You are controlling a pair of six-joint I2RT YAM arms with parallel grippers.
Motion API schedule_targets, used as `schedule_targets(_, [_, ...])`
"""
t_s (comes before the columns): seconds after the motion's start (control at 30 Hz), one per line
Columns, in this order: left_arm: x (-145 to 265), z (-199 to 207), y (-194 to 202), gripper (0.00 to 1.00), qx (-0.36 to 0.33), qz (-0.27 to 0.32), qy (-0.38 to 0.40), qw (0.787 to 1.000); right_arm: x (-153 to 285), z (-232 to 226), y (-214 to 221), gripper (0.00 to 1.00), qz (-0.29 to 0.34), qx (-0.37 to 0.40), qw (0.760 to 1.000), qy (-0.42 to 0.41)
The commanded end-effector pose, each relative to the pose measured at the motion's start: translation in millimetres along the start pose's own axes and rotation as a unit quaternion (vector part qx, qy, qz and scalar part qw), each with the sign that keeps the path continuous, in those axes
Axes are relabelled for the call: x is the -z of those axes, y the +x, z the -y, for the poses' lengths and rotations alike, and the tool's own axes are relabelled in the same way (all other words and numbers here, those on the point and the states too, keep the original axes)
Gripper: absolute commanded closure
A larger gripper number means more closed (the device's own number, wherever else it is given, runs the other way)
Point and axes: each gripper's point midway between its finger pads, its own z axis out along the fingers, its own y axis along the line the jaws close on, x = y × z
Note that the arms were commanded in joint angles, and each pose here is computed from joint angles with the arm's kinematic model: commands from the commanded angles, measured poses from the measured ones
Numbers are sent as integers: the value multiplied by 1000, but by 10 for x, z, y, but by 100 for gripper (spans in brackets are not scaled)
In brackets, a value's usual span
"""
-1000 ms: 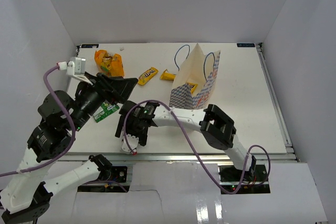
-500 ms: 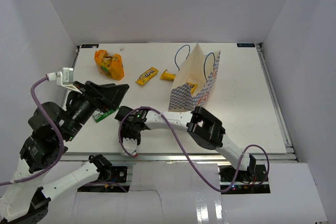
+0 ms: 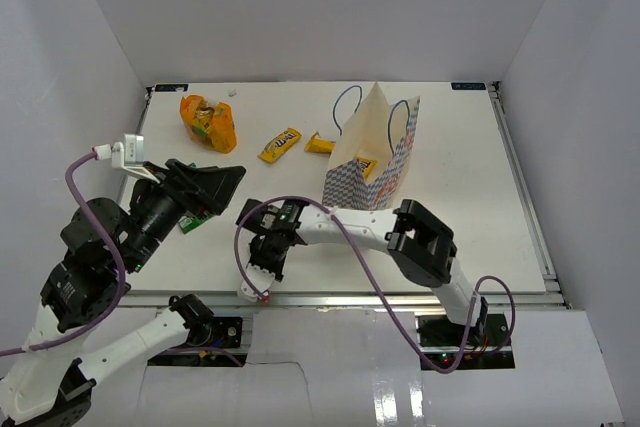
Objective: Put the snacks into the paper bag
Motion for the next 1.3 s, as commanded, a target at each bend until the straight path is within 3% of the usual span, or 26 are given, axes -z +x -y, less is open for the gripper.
schedule_targets(0.0, [25,-106,-5,11,-4,6,-24,1000,700,130,-659,87,116,-70,989,54])
schedule_targets(0.17, [52,-223,-116,11,-8,33,-56,998,1507,168,-1145,89,188,-92,971,116])
schedule_targets(0.37, [38,-239,-193,11,-16,45,-67,997,2504,209,-1291,89,185,-68,956,219])
schedule_targets(0.53, [7,-272,-231,11,-21,56,-78,995,3414,372,-945,90,107,-84,935,328])
schedule_targets(0.67, [-56,-350,-169,10,-29,53,-93,994,4073,265,-370,90,13,-125,906,405])
schedule_targets(0.87, [-245,-516,98,9,-39,25,-120,992,4506,-26,225,91,-63,-198,864,459])
schedule_targets(1.07, [-410,-711,443,7,-47,-14,-146,988,4500,-365,603,88,-90,-259,843,462])
schedule_targets(1.17, [-550,-779,683,5,-58,-48,-150,986,4444,-469,743,82,-96,-281,837,459])
schedule_targets(1.27, [-728,-813,933,4,-74,-92,-151,981,4475,-491,771,62,-91,-296,829,466])
